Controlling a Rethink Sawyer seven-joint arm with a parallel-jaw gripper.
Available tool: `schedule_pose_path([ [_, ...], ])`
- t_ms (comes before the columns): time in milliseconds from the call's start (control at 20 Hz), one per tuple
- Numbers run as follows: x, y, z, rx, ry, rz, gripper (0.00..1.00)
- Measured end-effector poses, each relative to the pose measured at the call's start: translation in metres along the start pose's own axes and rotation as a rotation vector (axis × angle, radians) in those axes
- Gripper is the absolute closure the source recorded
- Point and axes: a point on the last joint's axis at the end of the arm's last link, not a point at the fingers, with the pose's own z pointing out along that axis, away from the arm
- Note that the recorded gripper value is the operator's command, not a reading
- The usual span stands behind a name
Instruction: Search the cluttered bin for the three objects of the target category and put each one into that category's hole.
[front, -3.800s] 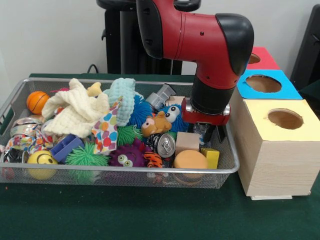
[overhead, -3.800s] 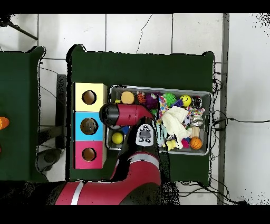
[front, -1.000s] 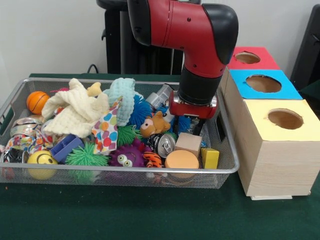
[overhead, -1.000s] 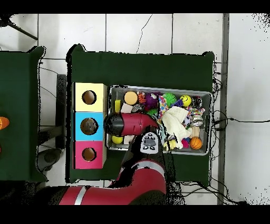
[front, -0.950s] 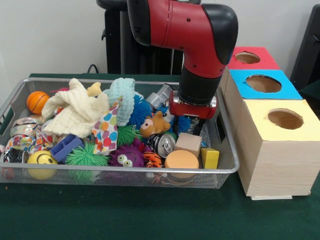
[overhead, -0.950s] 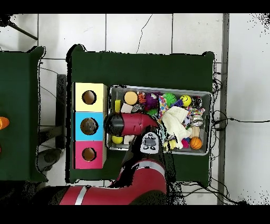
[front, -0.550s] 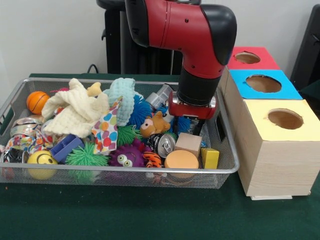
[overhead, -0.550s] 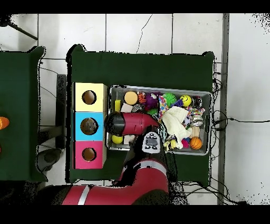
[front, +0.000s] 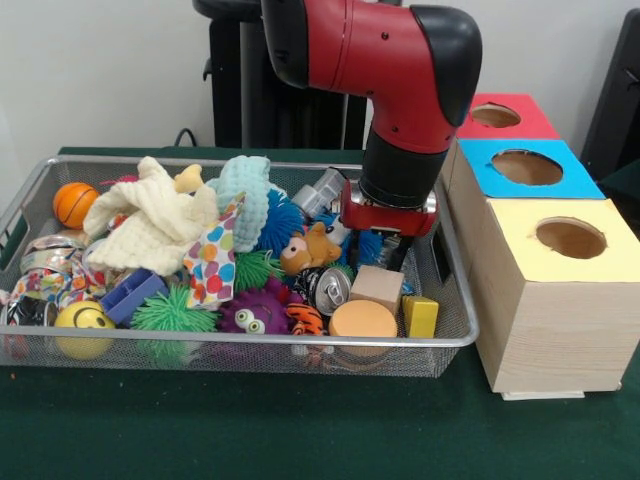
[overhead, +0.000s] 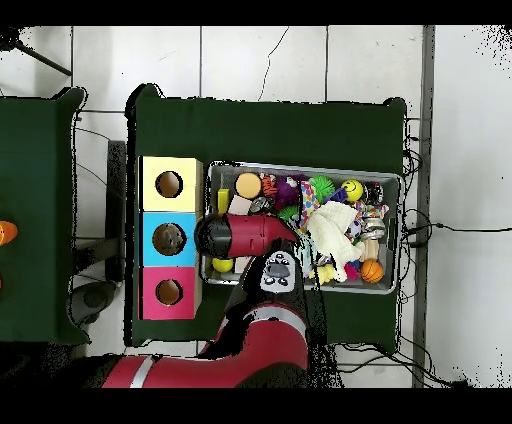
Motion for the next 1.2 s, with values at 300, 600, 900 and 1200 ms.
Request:
schedule_pose_path([
  [300, 0.0023, 0.0089, -0.0027, 0.005, -0.048, -0.017, 0.00],
  [600, 0.0045, 0.0086, -0.0025, 0.005, -0.064, -0.015, 0.00],
  [900, 0.0039, 0.0076, -0.0018, 0.000, -0.063, -0.011, 0.00],
  [1200, 0.0038, 0.0114, -0.0014, -0.005, -0.064, -0.014, 1.00],
])
